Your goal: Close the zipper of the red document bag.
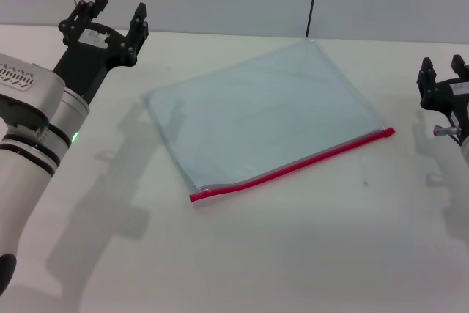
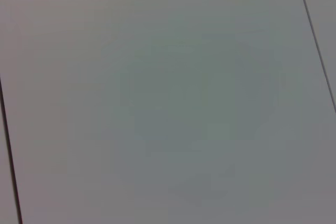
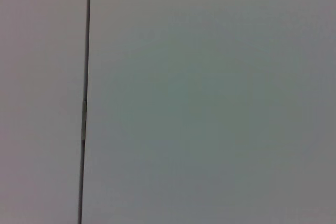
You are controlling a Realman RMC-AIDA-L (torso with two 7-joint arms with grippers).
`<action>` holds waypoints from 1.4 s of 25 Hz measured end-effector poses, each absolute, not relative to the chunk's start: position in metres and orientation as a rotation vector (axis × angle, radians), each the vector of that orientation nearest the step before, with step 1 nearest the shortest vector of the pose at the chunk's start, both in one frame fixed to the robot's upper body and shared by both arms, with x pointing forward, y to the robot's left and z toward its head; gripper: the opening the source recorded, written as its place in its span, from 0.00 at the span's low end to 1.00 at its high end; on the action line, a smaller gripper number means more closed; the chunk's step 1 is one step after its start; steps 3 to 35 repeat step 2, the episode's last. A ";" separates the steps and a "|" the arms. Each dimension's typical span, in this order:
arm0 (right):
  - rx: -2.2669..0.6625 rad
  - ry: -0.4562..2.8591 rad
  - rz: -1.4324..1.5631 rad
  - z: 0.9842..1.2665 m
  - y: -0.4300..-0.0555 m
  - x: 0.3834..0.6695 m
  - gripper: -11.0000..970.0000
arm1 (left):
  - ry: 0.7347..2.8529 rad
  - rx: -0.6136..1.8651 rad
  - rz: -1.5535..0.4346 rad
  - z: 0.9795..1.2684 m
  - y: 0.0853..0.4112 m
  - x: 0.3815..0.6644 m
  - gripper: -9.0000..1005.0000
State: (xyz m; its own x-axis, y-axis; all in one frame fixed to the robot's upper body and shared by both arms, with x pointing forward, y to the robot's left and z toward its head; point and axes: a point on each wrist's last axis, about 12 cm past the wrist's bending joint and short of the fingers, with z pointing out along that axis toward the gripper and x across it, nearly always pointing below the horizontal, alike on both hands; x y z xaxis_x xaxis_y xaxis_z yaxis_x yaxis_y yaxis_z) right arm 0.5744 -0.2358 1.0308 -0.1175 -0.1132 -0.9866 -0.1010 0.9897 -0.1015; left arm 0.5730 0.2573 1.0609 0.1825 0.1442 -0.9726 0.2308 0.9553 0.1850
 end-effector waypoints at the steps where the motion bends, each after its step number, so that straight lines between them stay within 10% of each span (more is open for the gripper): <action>1: -0.162 1.691 -0.010 1.031 -0.236 0.574 0.49 | 1.393 0.320 -0.063 1.061 0.257 0.573 0.62; 35: -0.163 1.691 -0.010 1.031 -0.236 0.575 0.49 | 1.393 0.320 -0.063 1.061 0.257 0.573 0.62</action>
